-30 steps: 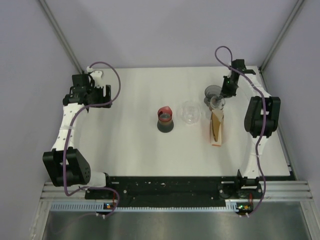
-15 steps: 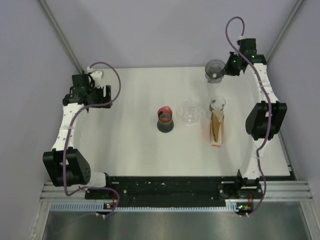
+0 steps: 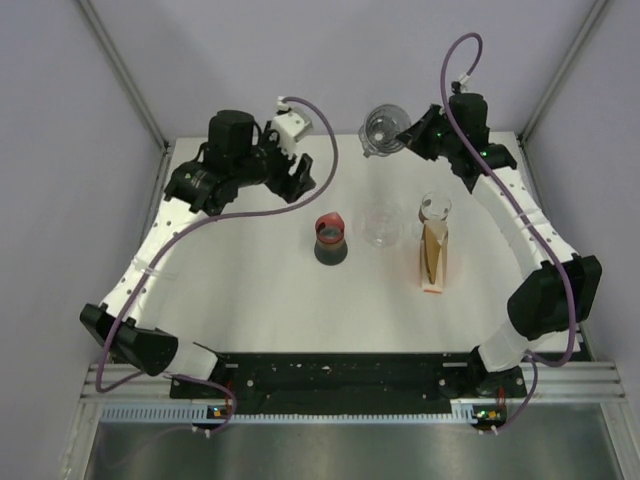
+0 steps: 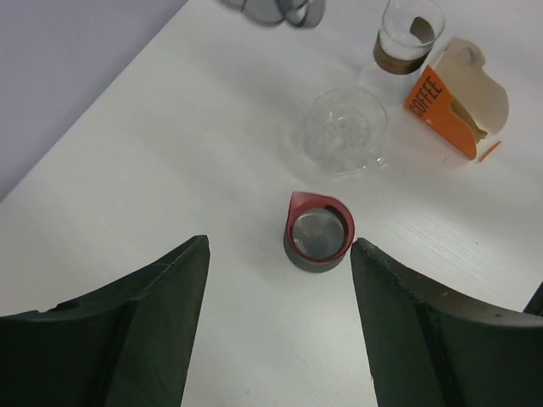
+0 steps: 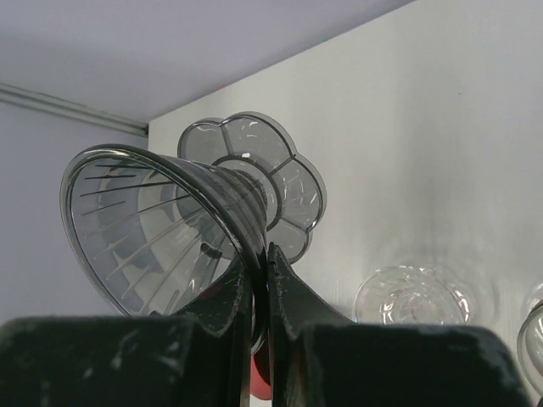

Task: Place the coffee filter in the dripper
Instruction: Pick up the coffee dripper from the center of the board, then place the coffee dripper in the dripper holder, then pick up the coffee filter from the coffee filter holder.

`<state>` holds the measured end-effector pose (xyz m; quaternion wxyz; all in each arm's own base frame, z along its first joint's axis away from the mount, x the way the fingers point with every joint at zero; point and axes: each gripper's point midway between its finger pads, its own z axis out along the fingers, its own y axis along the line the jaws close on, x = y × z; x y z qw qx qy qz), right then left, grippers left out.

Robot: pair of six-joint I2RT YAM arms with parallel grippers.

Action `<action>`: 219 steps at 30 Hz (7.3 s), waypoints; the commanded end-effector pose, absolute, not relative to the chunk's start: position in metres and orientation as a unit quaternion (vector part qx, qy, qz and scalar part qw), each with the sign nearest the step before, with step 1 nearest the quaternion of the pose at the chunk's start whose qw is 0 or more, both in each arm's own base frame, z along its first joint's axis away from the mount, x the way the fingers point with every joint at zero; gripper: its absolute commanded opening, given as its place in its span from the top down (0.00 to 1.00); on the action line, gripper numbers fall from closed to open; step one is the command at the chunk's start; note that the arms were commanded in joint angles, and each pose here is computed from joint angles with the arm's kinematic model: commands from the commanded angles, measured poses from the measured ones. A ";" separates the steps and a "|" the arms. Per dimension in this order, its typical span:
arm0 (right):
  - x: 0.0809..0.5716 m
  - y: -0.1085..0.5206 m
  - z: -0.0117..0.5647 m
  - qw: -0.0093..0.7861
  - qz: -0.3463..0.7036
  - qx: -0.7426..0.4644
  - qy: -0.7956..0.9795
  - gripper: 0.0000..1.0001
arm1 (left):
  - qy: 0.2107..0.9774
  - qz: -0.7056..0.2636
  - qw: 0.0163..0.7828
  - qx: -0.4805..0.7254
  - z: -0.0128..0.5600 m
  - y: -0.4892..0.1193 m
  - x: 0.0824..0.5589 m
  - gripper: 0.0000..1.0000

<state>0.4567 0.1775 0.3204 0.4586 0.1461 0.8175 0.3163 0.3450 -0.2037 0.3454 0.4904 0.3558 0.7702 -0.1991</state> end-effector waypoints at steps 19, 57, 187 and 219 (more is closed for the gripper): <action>0.406 0.235 0.348 0.459 0.411 0.168 0.770 1.00 | 0.698 -0.062 0.565 0.436 0.331 -0.311 0.397 0.40; 0.357 0.185 0.342 0.485 0.296 0.024 0.822 0.20 | 0.721 -0.249 0.390 0.516 0.247 -0.251 0.307 1.00; 0.301 0.088 0.105 0.325 0.018 0.010 0.945 0.78 | 0.818 -0.157 0.369 0.414 0.251 -0.174 0.312 0.10; 0.299 0.061 0.114 0.333 -0.051 0.024 0.941 0.84 | 0.816 -0.161 0.365 0.419 0.251 -0.174 0.308 0.10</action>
